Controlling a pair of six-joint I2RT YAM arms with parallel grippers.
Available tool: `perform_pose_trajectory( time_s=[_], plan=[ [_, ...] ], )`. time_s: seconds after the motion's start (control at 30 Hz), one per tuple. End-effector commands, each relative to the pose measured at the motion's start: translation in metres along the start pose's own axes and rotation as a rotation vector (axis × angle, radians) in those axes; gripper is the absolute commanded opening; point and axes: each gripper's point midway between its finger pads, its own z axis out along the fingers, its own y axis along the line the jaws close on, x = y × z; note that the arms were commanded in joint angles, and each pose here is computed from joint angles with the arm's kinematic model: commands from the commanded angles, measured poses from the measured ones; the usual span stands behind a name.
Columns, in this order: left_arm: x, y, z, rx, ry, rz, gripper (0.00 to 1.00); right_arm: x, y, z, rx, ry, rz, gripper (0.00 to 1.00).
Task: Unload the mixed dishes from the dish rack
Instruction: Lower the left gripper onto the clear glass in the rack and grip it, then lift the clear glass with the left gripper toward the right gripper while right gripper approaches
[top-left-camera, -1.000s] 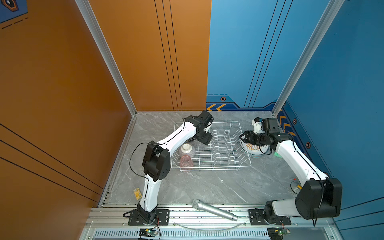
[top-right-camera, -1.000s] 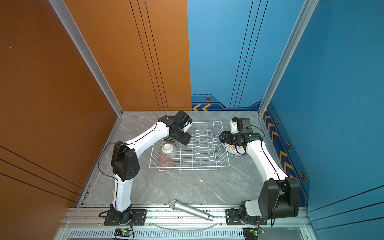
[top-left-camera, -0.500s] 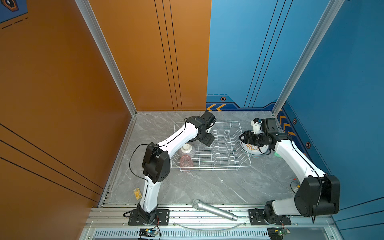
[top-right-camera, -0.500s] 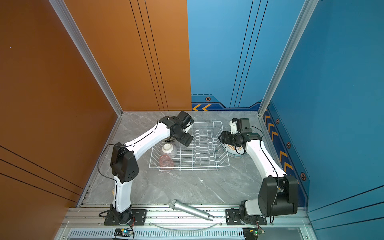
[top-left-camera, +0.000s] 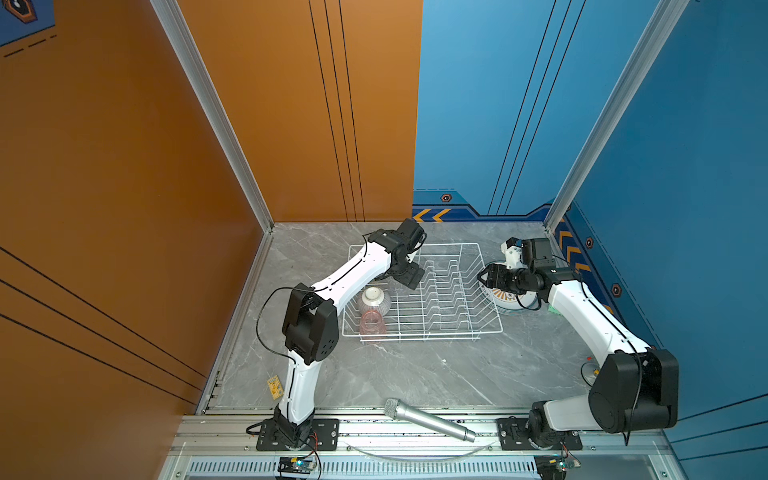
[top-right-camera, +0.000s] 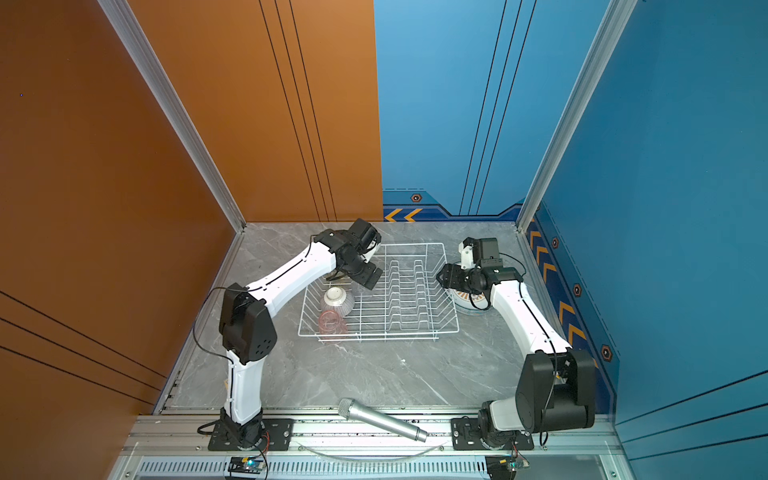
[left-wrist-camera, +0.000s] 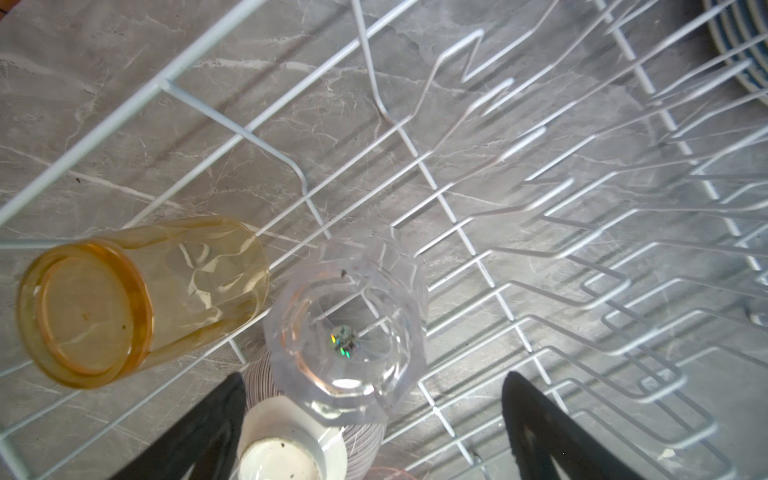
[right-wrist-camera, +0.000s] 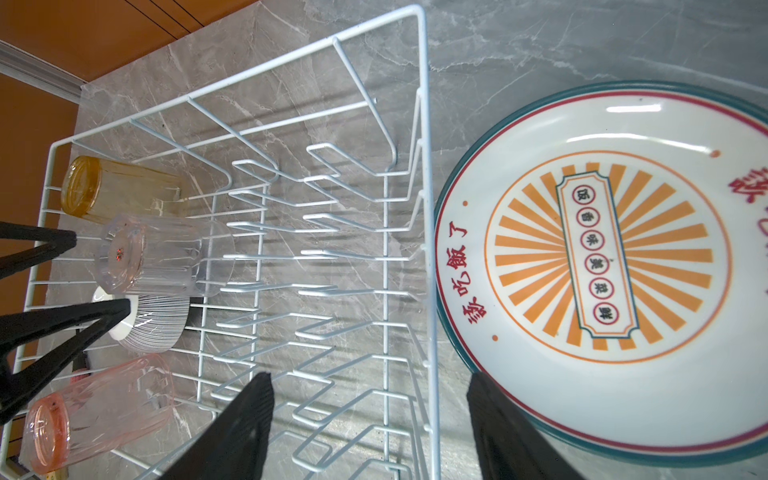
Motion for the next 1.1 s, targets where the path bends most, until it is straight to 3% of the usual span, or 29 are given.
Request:
perform_pose_trajectory(
  time_s=[0.0,0.27,0.3,0.43,0.6,0.77,0.9,1.07],
  plan=[
    [-0.002,0.004,0.010,0.005,0.024,-0.009,0.93,0.003,-0.003,0.003,-0.008,0.006,0.018,0.72],
    [-0.003,0.004,0.029,0.030,0.049,-0.010,0.88,0.003,-0.004,0.004,-0.004,0.010,0.022,0.72],
    [-0.003,0.004,0.030,0.033,0.053,-0.010,0.82,0.003,-0.004,0.004,-0.005,0.009,0.021,0.73],
    [0.001,0.003,0.036,0.040,0.068,-0.011,0.76,0.001,-0.003,0.004,-0.005,0.007,0.022,0.72],
    [0.005,-0.001,0.041,0.085,0.089,-0.021,0.55,0.001,-0.003,0.005,-0.007,0.009,0.023,0.72],
    [0.006,0.000,0.041,0.113,0.094,-0.037,0.42,0.001,-0.001,0.005,-0.019,0.012,0.023,0.72],
    [0.001,-0.002,0.028,0.141,0.066,-0.047,0.39,0.002,0.011,0.005,-0.086,0.018,0.022,0.72],
    [-0.014,-0.003,-0.004,0.197,-0.013,-0.058,0.38,0.002,0.045,-0.001,-0.295,0.003,0.021,0.71]
  ],
)
